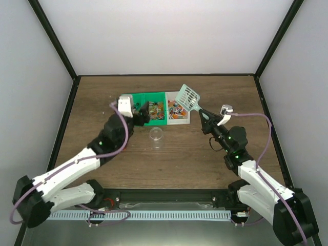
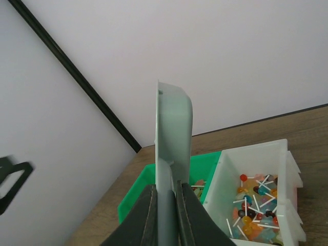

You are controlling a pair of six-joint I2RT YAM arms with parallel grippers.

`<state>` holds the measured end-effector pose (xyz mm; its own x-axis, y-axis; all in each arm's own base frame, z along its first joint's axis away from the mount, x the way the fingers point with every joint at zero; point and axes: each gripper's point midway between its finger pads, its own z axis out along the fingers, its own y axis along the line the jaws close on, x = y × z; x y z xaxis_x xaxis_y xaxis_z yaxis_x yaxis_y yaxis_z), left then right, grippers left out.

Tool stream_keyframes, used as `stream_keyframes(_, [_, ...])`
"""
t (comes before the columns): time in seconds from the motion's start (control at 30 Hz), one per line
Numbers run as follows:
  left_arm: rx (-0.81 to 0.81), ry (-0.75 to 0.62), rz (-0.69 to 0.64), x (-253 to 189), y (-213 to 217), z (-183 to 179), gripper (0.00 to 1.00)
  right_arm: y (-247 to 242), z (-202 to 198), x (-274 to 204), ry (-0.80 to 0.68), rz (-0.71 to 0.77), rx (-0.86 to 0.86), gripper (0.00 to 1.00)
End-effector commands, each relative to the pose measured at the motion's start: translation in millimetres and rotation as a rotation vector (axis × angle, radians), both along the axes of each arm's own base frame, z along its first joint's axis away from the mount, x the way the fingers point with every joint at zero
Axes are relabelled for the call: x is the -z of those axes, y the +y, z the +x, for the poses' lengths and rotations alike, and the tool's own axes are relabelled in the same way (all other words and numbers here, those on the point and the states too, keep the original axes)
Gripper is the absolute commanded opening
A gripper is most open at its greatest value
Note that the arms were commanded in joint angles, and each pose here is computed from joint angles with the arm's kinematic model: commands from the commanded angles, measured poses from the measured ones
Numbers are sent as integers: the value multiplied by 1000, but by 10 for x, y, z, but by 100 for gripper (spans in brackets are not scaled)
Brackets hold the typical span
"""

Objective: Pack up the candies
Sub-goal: Move the storage box to the center of the board.

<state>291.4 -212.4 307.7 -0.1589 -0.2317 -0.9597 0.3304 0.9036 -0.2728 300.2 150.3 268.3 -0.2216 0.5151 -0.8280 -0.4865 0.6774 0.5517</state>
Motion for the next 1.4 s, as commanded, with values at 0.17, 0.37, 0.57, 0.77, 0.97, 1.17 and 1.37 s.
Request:
stream_keyframes(0.17, [-232,291,173,656,497,1017,94,-1,-64,-121,-32,16,-20,1])
stream_keyframes(0.37, [-242,417,235,1048,499,1475,100,-29,-131,-172,-55,17,-18,1])
stream_keyframes(0.57, [-240,509,243,1348,524,1719,100,-39,-150,-192,-64,12,-15,1])
stream_keyframes(0.77, [-190,633,302,1809,430,1818,94,-19,-152,-185,-65,11,-27,1])
stream_keyframes(0.97, [-177,687,328,2107,407,1824,84,9,-123,-150,-54,10,-36,1])
stream_keyframes(1.17, [-210,710,343,2267,445,1859,60,19,-134,-161,-55,16,-45,1])
stream_keyframes(1.37, [-290,730,304,2380,509,1901,38,11,-143,-141,-51,15,-42,1])
